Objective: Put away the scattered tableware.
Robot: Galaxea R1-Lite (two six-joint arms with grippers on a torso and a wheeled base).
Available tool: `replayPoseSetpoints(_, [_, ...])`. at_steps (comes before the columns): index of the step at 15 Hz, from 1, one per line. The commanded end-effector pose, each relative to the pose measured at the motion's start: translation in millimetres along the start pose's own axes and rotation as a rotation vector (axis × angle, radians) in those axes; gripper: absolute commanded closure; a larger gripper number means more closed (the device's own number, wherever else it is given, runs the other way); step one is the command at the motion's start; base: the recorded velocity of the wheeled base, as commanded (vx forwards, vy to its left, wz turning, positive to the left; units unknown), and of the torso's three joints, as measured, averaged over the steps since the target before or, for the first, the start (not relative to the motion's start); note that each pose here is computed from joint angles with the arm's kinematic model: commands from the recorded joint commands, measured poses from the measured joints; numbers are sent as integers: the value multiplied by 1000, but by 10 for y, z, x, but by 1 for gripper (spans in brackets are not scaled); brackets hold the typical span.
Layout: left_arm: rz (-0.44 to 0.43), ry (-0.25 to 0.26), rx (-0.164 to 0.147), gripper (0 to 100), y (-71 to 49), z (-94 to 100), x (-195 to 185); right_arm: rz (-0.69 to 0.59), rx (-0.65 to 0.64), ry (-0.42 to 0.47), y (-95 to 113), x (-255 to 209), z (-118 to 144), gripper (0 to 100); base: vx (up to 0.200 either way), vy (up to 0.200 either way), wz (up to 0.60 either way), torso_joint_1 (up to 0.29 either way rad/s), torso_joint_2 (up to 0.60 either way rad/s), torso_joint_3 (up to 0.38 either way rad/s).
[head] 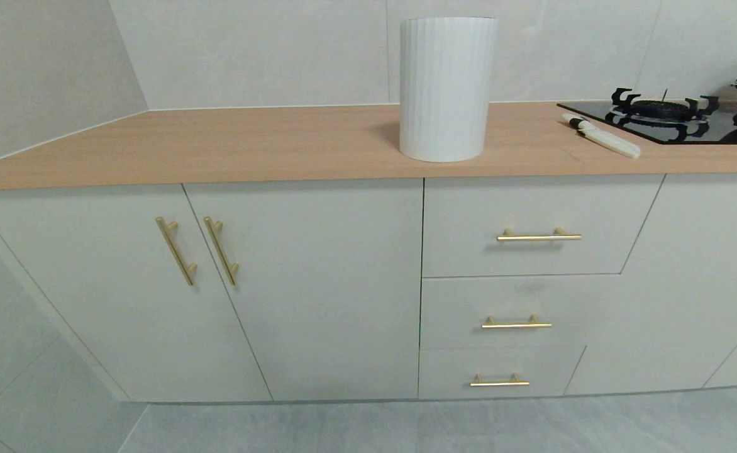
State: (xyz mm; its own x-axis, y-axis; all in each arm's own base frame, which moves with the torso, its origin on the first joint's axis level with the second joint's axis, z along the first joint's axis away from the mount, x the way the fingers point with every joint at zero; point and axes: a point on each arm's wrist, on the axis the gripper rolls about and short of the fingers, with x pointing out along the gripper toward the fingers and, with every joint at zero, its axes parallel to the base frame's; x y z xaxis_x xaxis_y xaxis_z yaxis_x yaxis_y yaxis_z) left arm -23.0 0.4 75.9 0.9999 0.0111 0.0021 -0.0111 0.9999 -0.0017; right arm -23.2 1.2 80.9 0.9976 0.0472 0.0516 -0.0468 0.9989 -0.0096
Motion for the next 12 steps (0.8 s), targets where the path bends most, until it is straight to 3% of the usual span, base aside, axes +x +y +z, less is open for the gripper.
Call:
replayPoseSetpoints(1, [1, 1, 0, 0, 0, 0, 0, 0, -1, 1, 0, 1, 0, 0, 200, 0, 0, 7, 2, 2])
replayPoseSetpoints(11, [1, 1, -1, 0, 0, 0, 0, 2, -4, 1, 0, 1, 0, 0, 200, 0, 0, 3, 2, 0])
replayPoseSetpoints(12, [0, 1, -1, 0, 0, 0, 0, 2, -4, 3, 0, 2, 0, 0, 0, 0, 0, 0, 0, 0])
